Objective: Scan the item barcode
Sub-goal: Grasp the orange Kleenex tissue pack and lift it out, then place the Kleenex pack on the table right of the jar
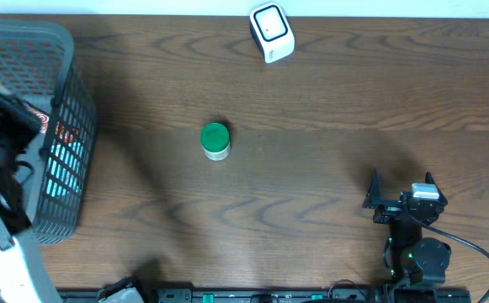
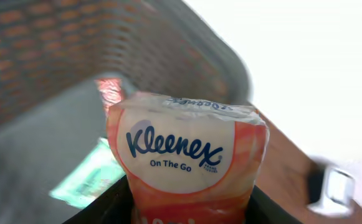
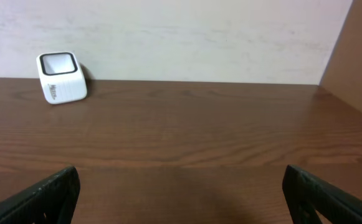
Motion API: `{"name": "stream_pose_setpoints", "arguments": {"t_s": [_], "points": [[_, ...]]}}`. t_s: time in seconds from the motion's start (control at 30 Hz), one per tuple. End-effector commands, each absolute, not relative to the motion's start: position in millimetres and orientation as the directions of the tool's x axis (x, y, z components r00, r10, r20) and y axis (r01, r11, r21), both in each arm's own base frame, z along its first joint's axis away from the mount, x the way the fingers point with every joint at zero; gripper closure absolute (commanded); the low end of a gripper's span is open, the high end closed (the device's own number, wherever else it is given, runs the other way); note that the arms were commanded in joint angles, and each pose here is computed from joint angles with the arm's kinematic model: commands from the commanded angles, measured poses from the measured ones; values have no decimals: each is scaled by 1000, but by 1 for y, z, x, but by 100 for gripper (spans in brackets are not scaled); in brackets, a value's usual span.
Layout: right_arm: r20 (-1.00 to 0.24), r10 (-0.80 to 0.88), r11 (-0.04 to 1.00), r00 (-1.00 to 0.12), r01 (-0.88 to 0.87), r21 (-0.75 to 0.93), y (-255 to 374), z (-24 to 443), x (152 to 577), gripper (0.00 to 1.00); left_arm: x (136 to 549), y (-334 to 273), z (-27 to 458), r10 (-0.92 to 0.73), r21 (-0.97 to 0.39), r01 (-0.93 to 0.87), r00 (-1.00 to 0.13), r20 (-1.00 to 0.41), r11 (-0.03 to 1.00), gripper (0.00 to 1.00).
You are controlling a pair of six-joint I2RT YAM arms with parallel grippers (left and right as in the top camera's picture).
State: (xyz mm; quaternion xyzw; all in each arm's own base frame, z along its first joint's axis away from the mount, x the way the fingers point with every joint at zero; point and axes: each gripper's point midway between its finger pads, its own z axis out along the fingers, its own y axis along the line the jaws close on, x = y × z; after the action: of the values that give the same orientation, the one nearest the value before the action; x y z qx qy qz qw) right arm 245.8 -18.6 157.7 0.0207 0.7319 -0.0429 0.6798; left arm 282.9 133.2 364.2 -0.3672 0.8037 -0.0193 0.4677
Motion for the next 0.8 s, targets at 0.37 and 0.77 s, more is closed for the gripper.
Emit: {"name": "stream_pose_setpoints", "arguments": {"t_s": [0.37, 0.77], "points": [[-997, -36, 996, -75, 81, -42, -17, 157, 246, 1, 333, -91, 305, -381, -436, -137, -748, -543, 890, 52], [-997, -36, 996, -75, 81, -42, -17, 157, 246, 1, 357, -269, 150, 4, -328, 129, -934, -357, 936, 52]]}}
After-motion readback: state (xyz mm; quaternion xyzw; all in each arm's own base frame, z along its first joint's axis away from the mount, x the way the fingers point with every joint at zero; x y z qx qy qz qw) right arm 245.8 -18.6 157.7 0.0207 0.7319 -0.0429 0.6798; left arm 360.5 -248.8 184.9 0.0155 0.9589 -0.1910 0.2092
